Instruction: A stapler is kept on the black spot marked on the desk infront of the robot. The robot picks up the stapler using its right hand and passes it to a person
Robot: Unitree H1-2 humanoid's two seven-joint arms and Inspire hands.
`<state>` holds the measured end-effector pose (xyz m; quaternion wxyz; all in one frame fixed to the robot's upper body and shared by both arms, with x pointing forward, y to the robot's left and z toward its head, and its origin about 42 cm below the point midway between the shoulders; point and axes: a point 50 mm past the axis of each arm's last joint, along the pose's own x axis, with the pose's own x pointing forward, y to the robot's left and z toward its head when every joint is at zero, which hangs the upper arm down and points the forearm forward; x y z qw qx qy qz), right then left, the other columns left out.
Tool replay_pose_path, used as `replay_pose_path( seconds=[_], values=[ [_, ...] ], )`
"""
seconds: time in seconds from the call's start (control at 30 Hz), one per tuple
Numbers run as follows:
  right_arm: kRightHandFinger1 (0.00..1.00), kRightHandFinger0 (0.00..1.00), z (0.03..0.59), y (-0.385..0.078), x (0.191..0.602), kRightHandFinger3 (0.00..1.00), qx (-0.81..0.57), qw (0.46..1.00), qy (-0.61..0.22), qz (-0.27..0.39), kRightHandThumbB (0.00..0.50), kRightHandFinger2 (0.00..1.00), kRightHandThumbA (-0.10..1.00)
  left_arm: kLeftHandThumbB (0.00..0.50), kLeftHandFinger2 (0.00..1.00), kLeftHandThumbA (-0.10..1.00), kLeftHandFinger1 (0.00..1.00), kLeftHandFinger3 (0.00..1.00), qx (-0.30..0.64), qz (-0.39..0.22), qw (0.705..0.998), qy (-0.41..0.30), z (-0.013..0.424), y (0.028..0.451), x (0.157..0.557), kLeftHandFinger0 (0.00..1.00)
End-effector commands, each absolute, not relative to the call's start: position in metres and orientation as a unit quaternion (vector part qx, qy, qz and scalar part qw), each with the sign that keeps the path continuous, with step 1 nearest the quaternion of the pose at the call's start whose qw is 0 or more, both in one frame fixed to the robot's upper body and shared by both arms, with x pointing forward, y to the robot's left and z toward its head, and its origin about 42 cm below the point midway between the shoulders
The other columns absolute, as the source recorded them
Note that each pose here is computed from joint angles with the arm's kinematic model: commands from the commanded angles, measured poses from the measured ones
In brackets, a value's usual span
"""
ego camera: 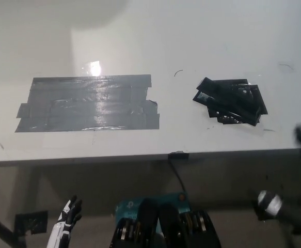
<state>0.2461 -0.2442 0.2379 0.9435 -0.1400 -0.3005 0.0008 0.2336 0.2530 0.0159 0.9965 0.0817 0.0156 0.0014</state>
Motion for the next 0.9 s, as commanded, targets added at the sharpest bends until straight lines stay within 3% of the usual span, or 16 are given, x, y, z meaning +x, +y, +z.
replay_pose_path(
  seconds=[0.0,0.17,0.33,0.4,0.43,0.57,0.67,0.87],
  values=[
    [1.00,1.00,0.325,-0.256,0.282,1.00,-0.180,0.924,-0.336,-0.014,0.302,1.00,0.94,0.493,1.00,1.00,1.00,1.00,0.099,0.021,0.995,-0.019,0.021,0.259,0.226,1.00],
    [1.00,1.00,0.344,-0.251,0.349,1.00,-0.199,0.937,-0.288,0.010,0.270,1.00,1.00,0.491,1.00,1.00,1.00,1.00,0.099,0.022,0.995,-0.022,0.019,0.259,0.227,1.00],
    [1.00,1.00,0.350,-0.244,0.412,1.00,-0.238,0.946,-0.217,0.035,0.309,1.00,1.00,0.494,1.00,1.00,1.00,1.00,0.102,0.020,0.994,-0.021,0.020,0.259,0.227,1.00],
    [1.00,1.00,0.348,-0.240,0.437,1.00,-0.267,0.947,-0.176,0.040,0.368,1.00,1.00,0.499,1.00,1.00,1.00,1.00,0.102,0.019,0.994,-0.019,0.019,0.259,0.226,1.00],
    [1.00,1.00,0.347,-0.237,0.453,1.00,-0.286,0.945,-0.152,0.046,0.359,1.00,1.00,0.497,1.00,1.00,1.00,1.00,0.101,0.019,0.995,-0.019,0.018,0.259,0.226,1.00],
    [1.00,1.00,0.341,-0.226,0.483,1.00,-0.301,0.944,-0.116,0.066,0.280,1.00,1.00,0.499,1.00,1.00,1.00,1.00,0.103,0.021,0.994,-0.015,0.018,0.259,0.226,1.00],
    [1.00,1.00,0.334,-0.220,0.508,1.00,-0.308,0.945,-0.075,0.079,0.341,1.00,1.00,0.495,1.00,1.00,1.00,1.00,0.100,0.022,0.995,-0.016,0.017,0.258,0.226,1.00],
    [1.00,1.00,0.317,-0.206,0.538,1.00,-0.309,0.946,-0.006,0.098,0.346,1.00,1.00,0.498,1.00,1.00,1.00,1.00,0.092,0.026,0.995,-0.012,0.015,0.257,0.223,1.00]
  ],
)
